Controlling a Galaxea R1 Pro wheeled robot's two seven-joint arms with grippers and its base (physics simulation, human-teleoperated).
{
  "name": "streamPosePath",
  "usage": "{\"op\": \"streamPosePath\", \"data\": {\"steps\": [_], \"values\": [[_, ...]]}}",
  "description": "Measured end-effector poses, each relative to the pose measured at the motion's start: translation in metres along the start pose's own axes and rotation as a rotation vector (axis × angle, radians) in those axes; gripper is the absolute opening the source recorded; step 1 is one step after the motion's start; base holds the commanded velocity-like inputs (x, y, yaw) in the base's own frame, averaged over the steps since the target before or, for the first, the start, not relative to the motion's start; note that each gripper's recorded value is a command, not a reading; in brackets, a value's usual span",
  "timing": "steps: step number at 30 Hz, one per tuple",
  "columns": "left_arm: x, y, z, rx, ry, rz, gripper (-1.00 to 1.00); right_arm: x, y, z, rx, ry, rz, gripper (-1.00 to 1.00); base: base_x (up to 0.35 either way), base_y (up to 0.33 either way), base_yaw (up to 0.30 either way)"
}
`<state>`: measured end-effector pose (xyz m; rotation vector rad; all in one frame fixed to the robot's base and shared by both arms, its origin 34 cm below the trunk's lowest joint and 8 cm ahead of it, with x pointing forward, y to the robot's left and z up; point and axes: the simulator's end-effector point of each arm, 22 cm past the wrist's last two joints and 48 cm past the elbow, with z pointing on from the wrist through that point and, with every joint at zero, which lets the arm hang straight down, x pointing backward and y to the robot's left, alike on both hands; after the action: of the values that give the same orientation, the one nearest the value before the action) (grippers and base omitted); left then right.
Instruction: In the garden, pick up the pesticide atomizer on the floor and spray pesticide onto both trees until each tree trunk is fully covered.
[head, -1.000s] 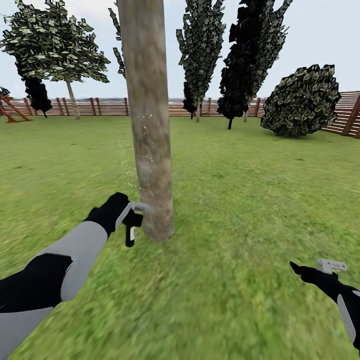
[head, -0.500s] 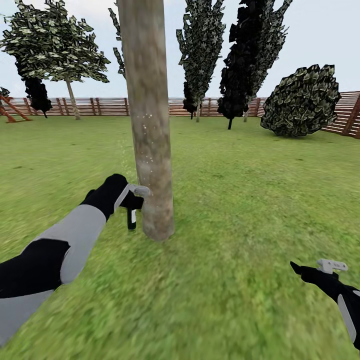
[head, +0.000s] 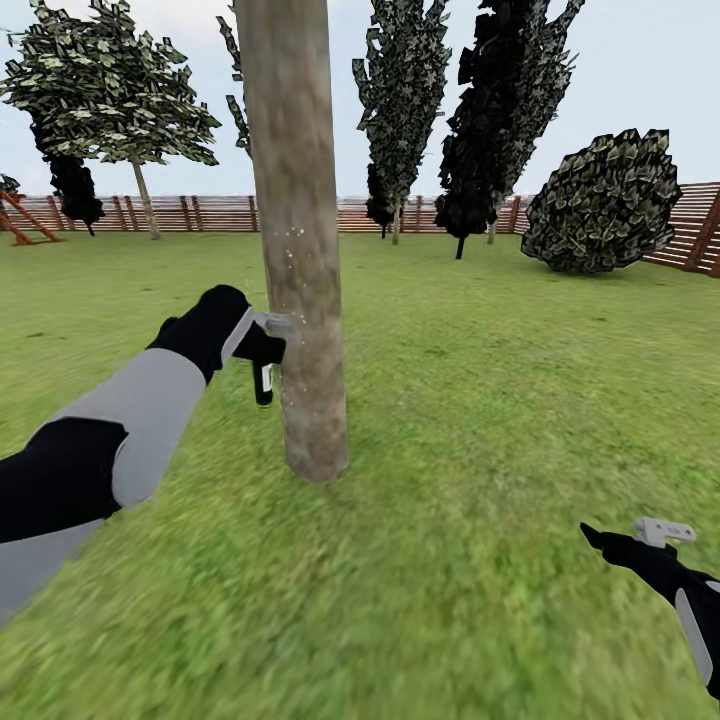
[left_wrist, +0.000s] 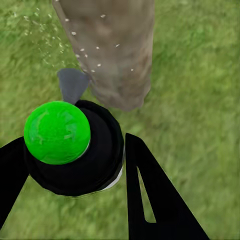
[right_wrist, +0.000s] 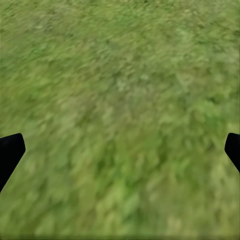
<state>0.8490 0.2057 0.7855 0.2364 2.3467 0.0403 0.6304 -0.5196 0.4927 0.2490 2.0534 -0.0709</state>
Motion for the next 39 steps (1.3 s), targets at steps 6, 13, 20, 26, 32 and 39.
{"op": "streamPosePath", "data": {"steps": [6,13,20,26,32,39], "values": [[-0.026,-0.004,-0.018,0.002,-0.033,0.006,-1.00,0.000,0.000,0.000,0.000,0.001,0.000,1.00,0.000,0.000,0.000],[-0.016,-0.010,-0.011,0.009,-0.002,0.011,-1.00,0.000,0.000,0.000,0.000,0.001,0.000,1.00,0.000,0.000,0.004],[-0.007,-0.011,-0.006,0.011,0.024,0.011,-1.00,0.000,0.000,0.000,0.000,0.000,-0.001,1.00,0.000,-0.186,0.203],[-0.005,-0.011,-0.005,0.011,0.029,0.010,-1.00,0.000,0.000,0.000,0.000,0.000,-0.001,1.00,0.000,-0.319,0.057],[-0.005,-0.011,-0.005,0.012,0.029,0.010,-1.00,0.000,0.000,0.000,0.000,0.001,-0.001,1.00,0.000,-0.322,0.028],[-0.005,-0.011,-0.005,0.011,0.029,0.010,-1.00,0.000,0.000,0.000,0.000,0.001,-0.001,1.00,0.000,-0.318,0.266]]}}
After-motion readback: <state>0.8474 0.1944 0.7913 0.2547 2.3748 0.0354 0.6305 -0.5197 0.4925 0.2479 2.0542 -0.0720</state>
